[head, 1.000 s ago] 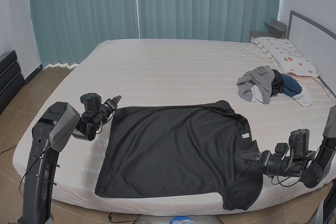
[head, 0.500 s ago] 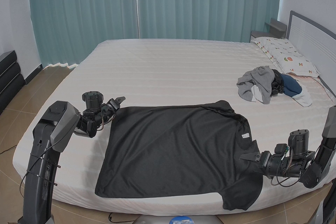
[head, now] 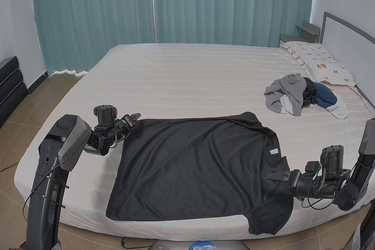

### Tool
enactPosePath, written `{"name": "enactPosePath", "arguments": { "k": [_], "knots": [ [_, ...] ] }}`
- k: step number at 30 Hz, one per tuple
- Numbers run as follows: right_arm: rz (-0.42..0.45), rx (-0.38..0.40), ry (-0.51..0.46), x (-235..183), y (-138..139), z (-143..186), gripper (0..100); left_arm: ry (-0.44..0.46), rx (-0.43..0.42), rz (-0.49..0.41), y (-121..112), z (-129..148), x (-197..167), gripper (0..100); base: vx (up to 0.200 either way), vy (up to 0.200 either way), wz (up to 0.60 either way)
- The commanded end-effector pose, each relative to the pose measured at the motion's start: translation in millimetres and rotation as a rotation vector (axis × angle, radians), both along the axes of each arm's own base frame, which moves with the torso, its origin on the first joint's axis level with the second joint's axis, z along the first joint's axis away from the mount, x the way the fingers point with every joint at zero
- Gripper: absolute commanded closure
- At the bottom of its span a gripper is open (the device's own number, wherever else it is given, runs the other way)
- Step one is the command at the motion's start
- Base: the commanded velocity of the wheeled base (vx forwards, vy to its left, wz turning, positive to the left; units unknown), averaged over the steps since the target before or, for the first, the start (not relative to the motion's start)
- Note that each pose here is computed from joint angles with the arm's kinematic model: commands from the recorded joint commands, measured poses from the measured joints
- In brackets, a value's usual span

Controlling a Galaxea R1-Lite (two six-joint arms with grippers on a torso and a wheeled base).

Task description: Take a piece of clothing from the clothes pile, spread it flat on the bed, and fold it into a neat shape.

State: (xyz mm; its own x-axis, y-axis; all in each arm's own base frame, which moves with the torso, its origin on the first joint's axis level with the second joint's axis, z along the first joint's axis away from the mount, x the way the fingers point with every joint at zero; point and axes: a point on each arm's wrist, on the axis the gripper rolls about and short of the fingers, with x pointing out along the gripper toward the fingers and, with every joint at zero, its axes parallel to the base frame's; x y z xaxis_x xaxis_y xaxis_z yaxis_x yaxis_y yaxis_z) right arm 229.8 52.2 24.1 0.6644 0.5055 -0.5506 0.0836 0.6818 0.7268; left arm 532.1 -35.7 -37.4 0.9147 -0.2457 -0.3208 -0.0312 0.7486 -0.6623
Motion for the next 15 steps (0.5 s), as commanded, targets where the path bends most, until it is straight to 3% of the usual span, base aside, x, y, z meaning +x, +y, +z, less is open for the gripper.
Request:
{"name": "enactPosePath", "arguments": {
  "k": [1, 15],
  "knots": [
    [0.001, -0.001, 0.004, 0.5, 0.3, -1.3, 0, -0.013, -0.001, 0.005, 0.3, 1.2, 2.9, 100, 0.000, 0.000, 0.00],
    [0.000, 0.000, 0.007, 0.5, 0.3, -1.7, 0, -0.105, 0.019, 0.147, 13.9, 6.8, 20.6, 100, 0.000, 0.000, 0.00]
  ]
}}
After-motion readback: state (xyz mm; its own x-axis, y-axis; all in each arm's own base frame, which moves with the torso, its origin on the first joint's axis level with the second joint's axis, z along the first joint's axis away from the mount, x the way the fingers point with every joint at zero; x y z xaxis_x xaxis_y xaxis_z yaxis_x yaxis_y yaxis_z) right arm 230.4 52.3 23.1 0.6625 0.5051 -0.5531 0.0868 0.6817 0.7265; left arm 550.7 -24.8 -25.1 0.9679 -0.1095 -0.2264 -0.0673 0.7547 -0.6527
